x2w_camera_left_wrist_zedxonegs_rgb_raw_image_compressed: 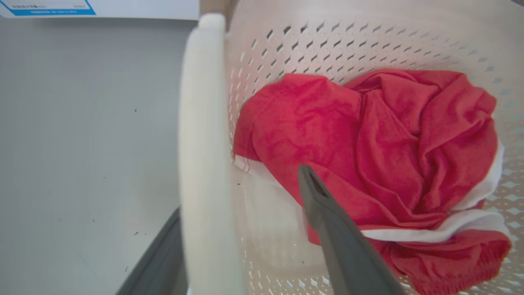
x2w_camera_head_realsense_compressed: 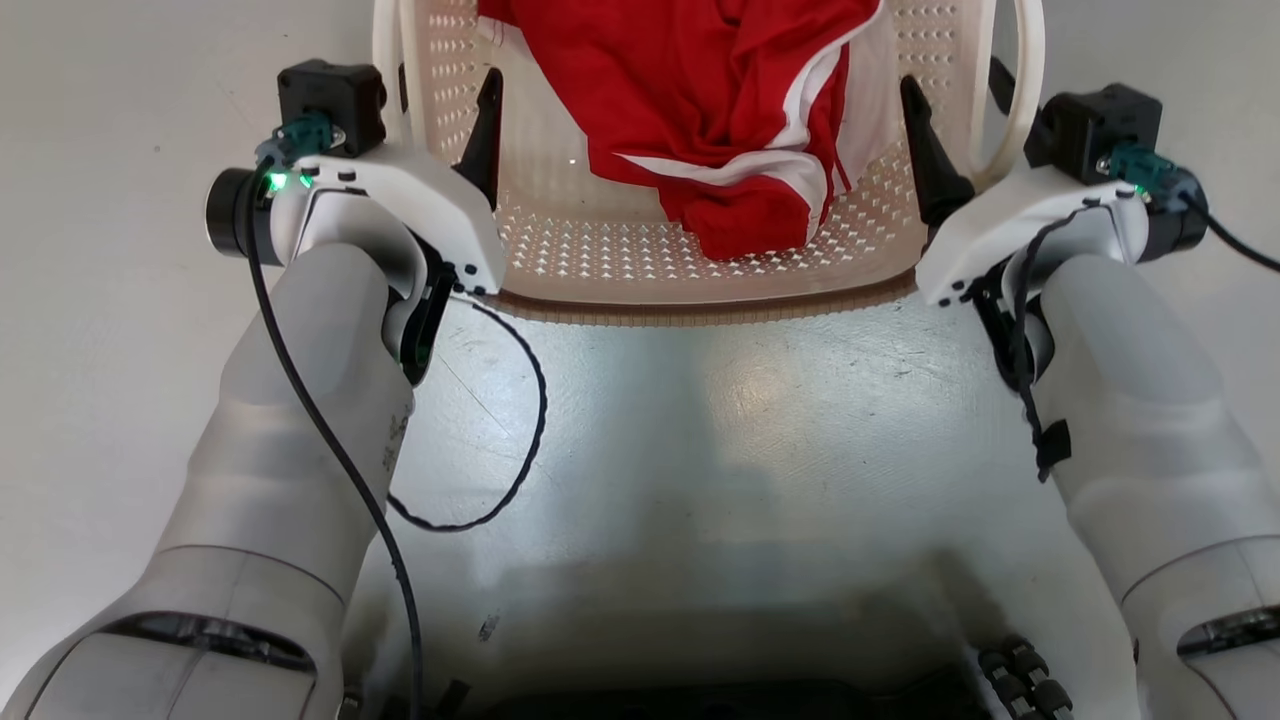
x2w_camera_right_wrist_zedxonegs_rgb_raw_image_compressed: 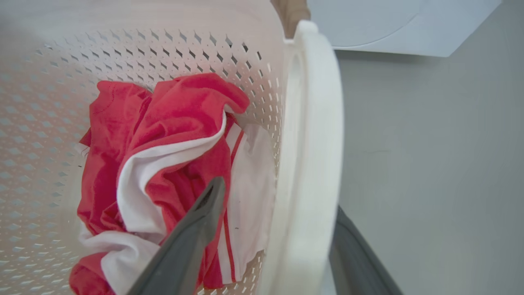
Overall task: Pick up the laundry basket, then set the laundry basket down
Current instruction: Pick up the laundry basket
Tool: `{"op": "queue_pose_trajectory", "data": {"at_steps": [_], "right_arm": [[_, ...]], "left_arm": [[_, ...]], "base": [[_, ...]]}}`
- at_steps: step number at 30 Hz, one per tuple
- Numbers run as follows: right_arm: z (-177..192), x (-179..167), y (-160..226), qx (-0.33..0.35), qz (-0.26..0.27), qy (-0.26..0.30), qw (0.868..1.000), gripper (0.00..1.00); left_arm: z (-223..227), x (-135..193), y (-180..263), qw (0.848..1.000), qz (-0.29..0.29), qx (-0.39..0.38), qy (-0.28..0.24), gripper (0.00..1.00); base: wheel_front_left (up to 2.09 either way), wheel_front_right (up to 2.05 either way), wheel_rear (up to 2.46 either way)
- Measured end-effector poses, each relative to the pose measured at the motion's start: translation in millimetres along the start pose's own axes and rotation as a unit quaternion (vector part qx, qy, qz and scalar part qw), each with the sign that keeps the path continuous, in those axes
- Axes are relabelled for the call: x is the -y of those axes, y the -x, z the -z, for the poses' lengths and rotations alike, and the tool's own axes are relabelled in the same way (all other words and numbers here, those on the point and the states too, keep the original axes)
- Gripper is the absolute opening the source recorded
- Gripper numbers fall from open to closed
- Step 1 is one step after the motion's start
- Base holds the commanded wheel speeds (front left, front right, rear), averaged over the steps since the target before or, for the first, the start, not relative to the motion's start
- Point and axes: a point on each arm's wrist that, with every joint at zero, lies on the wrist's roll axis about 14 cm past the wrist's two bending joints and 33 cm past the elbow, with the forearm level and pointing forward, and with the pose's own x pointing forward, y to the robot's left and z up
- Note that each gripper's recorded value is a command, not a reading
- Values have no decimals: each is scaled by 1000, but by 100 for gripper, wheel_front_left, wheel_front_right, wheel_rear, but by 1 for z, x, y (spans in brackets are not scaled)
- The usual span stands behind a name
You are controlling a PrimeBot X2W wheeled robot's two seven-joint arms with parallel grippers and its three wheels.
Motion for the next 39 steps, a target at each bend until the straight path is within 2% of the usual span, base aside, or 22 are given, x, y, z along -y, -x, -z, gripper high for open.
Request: {"op": "queue_pose_trajectory", "data": {"at_steps": [14,15,16,17,18,19,20,25,39], "right_arm": [[-7,-6,-3,5,-10,4,1000,100],[-7,-5,-3,5,-9,4,1000,84],[-7,-5,-3,4,-8,4,1000,68],[-7,-4,-3,4,-7,3,1000,49],[-7,-3,-2,3,-5,2,1000,36],[-5,-1,-2,1,-1,3,1000,36],[-4,2,-1,-1,4,4,1000,0],[1,8,2,-10,21,-9,1000,0],[3,-3,27,-54,6,-9,998,0]], "left_arm": [[-6,0,1,1000,-3,4,-8,100],[-6,1,1,1000,-3,4,-9,89],[-6,1,0,1000,-2,4,-9,71],[-6,2,0,1000,-2,4,-9,44],[-7,2,0,1000,0,6,-11,0],[-9,2,-1,1000,-1,9,-14,0],[-11,1,-1,1000,-3,12,-15,0],[-18,2,0,1000,-11,20,-15,0],[-15,18,23,999,7,-4,-31,0]], "base": [[0,0,0],[0,0,0],[0,0,0],[0,0,0],[0,0,0],[0,0,0],[0,0,0],[0,0,0],[0,0,0]]}}
